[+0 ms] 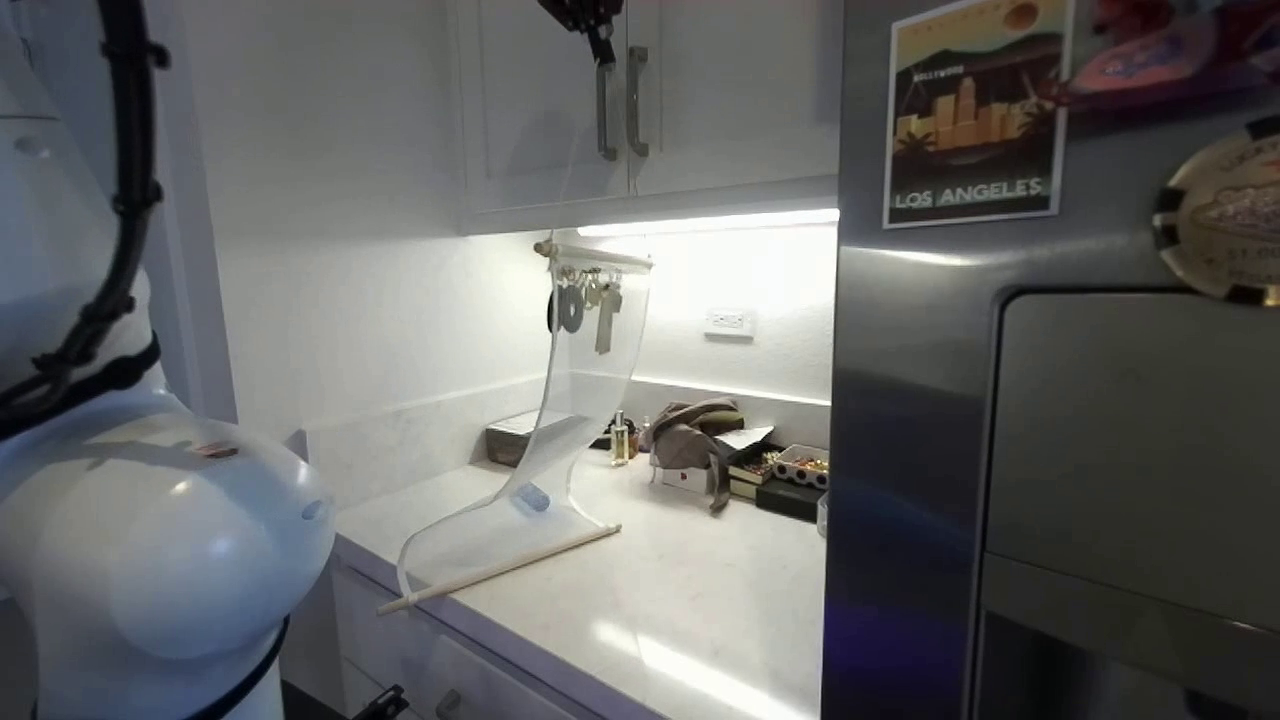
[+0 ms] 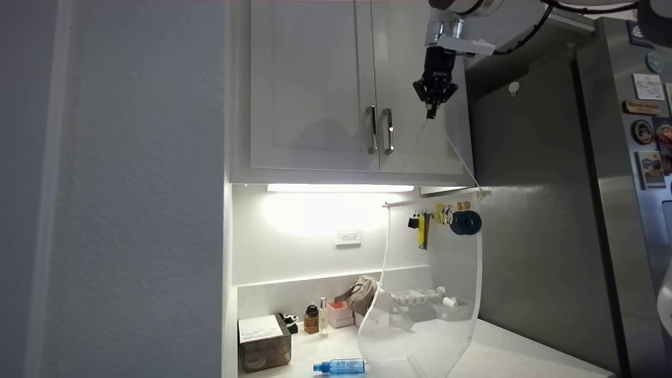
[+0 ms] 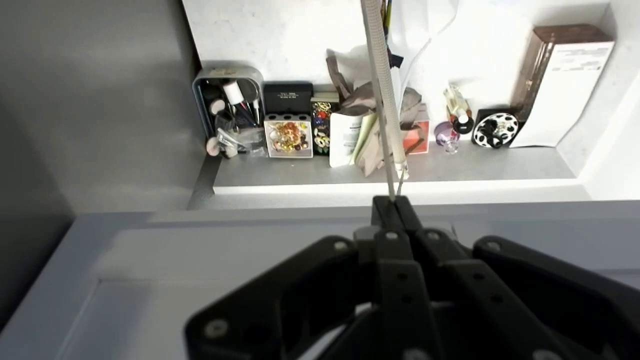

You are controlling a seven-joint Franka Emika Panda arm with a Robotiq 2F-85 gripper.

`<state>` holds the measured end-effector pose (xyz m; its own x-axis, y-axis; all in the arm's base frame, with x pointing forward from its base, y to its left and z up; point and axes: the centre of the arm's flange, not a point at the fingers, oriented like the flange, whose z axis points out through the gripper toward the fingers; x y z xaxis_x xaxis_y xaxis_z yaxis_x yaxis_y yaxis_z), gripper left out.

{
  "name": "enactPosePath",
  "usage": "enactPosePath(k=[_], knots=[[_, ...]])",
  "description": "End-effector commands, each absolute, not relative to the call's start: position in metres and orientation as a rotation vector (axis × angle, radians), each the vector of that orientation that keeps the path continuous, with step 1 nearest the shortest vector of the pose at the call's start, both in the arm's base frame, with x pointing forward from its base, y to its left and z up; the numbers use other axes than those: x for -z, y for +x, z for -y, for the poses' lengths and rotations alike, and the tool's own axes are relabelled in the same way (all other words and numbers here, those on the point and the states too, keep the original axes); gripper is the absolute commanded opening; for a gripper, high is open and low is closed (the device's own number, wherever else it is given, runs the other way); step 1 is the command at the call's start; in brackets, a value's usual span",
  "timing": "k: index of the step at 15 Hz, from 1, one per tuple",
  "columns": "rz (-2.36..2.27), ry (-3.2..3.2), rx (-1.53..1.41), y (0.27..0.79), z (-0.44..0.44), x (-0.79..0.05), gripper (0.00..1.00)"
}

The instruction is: Take down the white flag from the hanger

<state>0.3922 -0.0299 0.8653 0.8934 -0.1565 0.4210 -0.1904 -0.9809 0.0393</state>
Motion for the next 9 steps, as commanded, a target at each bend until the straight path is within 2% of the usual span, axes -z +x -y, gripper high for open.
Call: enactPosePath(k=[1,9], knots=[[0.261,3.022,-0.546,0.387,0.057,-0.84,0.0],[0.279,3.055,-0.327,0.391,0.104,-0.785,0.0]])
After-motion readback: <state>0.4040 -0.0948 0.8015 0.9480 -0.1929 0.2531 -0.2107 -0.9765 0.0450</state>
